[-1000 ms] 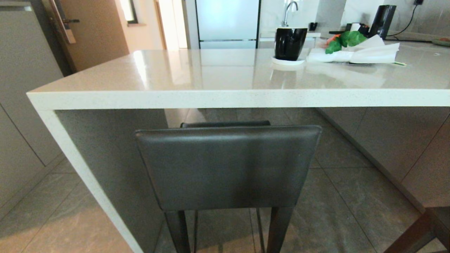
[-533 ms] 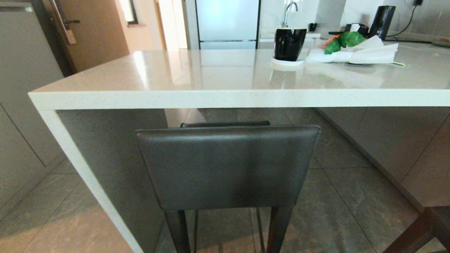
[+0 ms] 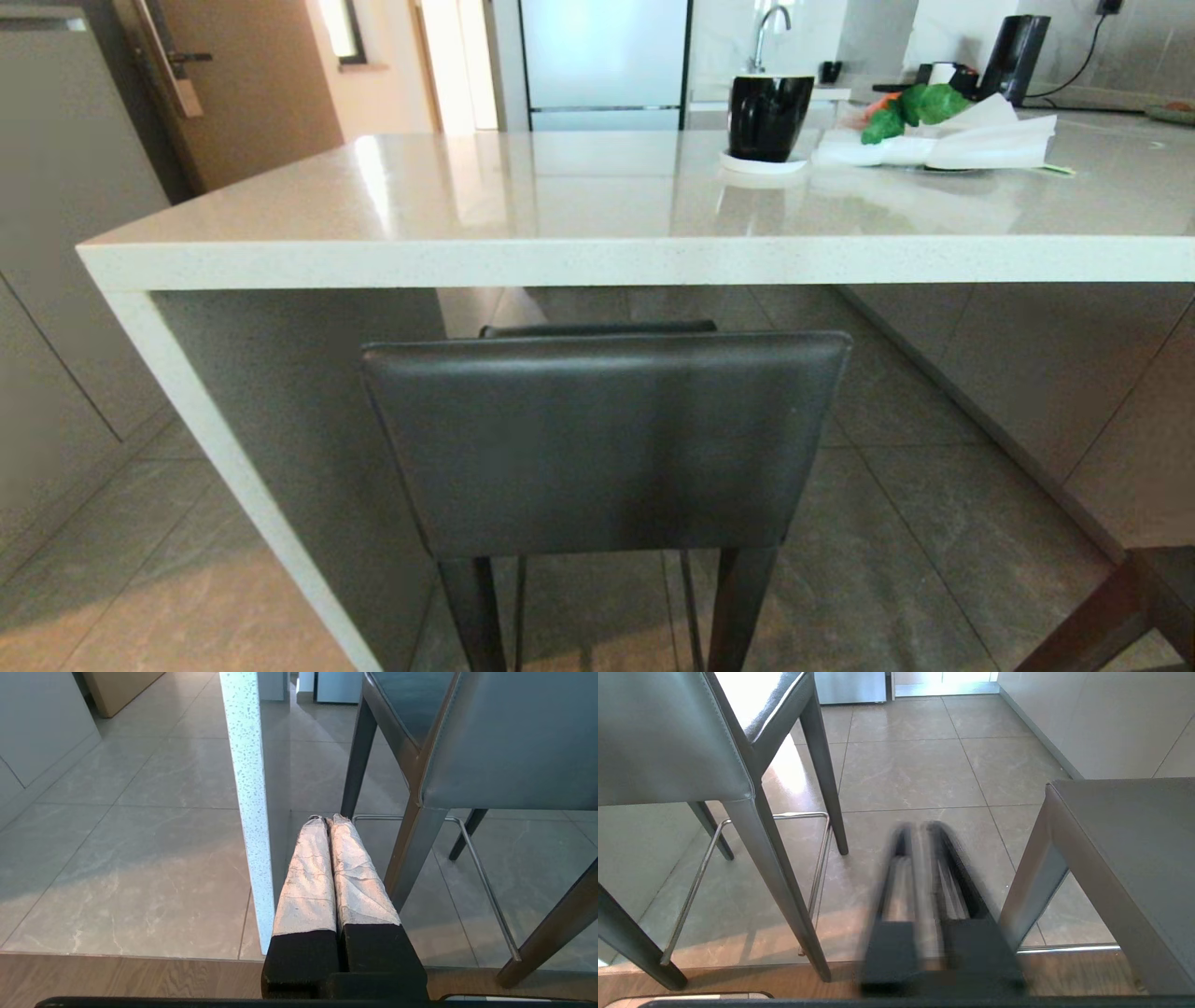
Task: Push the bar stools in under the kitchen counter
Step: Pull the gray chair out from under the dining table
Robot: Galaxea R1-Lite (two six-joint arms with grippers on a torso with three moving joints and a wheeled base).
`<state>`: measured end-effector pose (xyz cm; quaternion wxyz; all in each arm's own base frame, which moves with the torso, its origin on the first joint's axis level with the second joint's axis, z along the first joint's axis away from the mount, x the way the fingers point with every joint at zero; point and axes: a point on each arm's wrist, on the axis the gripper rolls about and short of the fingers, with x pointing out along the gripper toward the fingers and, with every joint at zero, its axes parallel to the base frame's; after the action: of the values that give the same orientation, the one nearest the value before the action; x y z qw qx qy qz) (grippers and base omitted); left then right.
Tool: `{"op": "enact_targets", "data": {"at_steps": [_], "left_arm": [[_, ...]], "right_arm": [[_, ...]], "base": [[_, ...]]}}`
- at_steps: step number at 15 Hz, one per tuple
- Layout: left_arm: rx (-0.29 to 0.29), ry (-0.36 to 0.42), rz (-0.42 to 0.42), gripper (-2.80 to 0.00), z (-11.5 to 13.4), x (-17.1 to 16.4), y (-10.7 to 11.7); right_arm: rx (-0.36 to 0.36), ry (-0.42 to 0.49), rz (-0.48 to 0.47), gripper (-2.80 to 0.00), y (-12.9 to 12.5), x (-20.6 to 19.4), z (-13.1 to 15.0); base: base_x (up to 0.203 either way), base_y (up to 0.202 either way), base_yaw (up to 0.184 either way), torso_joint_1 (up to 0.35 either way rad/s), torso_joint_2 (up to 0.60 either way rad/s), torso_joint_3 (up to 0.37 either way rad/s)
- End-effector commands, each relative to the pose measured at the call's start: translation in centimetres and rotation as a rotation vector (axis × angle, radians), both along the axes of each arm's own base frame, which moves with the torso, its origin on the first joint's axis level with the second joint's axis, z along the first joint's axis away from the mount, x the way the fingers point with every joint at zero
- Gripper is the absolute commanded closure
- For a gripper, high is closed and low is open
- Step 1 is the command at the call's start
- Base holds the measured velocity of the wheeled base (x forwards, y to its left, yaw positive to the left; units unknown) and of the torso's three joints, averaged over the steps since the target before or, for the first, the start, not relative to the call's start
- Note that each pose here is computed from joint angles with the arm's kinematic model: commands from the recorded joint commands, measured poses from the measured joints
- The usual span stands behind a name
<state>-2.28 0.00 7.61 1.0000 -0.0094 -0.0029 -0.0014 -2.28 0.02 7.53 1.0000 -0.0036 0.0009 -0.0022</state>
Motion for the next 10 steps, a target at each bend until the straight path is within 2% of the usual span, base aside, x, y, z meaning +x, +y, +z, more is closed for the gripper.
{"op": "enact_targets", "data": {"at_steps": [1, 2, 8, 10], "left_arm": [[-0.001, 0.0, 0.001, -1.56, -0.04, 0.0, 0.0], [-0.001, 0.001, 0.001, -2.8, -0.04, 0.01, 0.0], [-0.004, 0.0, 0.0, -2.8, -0.04, 0.0, 0.0], [0.015, -0.019, -0.002, -2.8, 0.32, -0.08, -0.01]], "right_arm": [[0.0, 0.001, 0.0, -2.8, 0.0, 0.01, 0.01], [0.0, 0.001, 0.001, -2.8, 0.0, 0.01, 0.01], [-0.006, 0.0, 0.0, -2.8, 0.0, 0.0, 0.0], [-0.055, -0.045, 0.006, -2.8, 0.02, -0.21, 0.91]], "base": [[0.0, 0.0, 0.0, 0.0, 0.0, 0.0], [0.0, 0.0, 0.0, 0.0, 0.0, 0.0], [0.0, 0.0, 0.0, 0.0, 0.0, 0.0], [0.0, 0.0, 0.0, 0.0, 0.0, 0.0]]}}
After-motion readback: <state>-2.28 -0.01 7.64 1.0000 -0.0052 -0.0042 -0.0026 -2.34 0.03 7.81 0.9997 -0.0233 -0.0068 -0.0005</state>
